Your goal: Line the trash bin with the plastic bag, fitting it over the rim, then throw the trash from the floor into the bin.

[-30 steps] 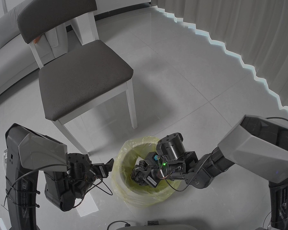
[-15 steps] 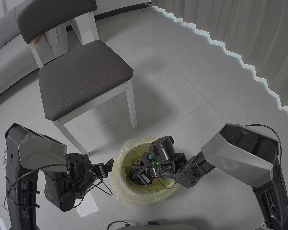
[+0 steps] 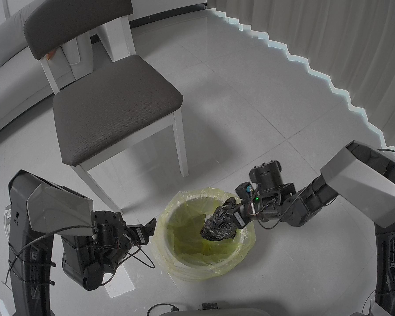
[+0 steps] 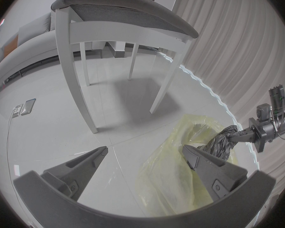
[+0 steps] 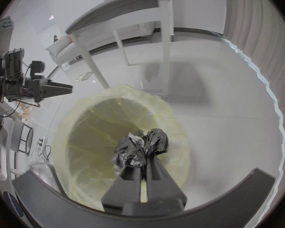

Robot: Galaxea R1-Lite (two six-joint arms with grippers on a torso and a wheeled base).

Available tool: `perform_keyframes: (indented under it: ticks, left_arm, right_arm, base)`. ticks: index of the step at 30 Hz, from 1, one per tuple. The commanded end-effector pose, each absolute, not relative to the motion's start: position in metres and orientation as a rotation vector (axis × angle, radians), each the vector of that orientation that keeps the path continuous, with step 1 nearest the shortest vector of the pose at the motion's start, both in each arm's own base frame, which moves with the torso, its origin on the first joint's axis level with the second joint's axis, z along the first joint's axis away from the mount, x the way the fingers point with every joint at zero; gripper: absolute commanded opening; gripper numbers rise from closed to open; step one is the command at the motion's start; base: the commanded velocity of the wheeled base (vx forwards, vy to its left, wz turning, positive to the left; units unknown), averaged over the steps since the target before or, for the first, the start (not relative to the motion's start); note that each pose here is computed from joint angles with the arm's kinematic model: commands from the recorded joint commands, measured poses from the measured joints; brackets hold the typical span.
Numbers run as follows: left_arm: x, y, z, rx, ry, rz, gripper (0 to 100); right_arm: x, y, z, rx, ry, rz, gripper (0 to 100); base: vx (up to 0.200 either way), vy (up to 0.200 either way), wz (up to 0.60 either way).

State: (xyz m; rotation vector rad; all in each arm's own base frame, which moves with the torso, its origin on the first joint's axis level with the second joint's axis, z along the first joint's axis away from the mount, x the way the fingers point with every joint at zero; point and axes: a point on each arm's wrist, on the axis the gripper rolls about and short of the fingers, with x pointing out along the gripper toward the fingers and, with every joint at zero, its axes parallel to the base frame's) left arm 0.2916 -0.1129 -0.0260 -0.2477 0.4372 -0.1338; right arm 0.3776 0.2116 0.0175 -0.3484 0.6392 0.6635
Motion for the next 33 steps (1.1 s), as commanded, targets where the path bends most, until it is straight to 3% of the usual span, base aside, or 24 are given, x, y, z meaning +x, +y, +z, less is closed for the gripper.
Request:
perform_keyframes:
  ticks: [1, 4, 16, 22, 30, 31, 33]
  left_arm:
    - [0.291, -0.113, -0.027, -0.25, 0.43, -0.134, 100]
    - [0.291, -0.112, -0.026, -0.25, 0.43, -0.133, 100]
    - [0.291, -0.111, -0.027, -0.248, 0.431, -0.122, 100]
    - [0.291, -0.11, -0.028, -0.247, 0.435, -0.119, 100]
    - [0.293, -0.11, -0.029, -0.251, 0.431, -0.117, 100]
    - [0.294, -0.111, -0.029, -0.249, 0.431, -0.119, 100]
    - [0.294, -0.111, -0.029, -0.25, 0.429, -0.12, 100]
  right_arm:
    - [0.39, 0.186, 0.02, -0.332, 0.641, 0.604, 0]
    - [0.388, 0.192, 0.021, -0.329, 0.634, 0.622, 0]
    - [0.355, 0.275, -0.008, -0.388, 0.636, 0.806, 0]
    - [0.365, 0.28, -0.042, -0.4, 0.682, 0.799, 0]
    - [0.373, 0.272, -0.045, -0.395, 0.708, 0.777, 0]
    - [0.373, 0.273, -0.044, -0.391, 0.704, 0.777, 100]
    - [0.372, 0.272, -0.038, -0.383, 0.696, 0.775, 100]
  base:
    - [0.0, 0.0, 0.0]
    - [0.0, 0.0, 0.0]
    - [0.0, 0.0, 0.0]
    - [0.0, 0.0, 0.0]
    - [0.0, 0.0, 0.0]
    - [0.0, 0.0, 0.0]
    - [0.0, 0.0, 0.0]
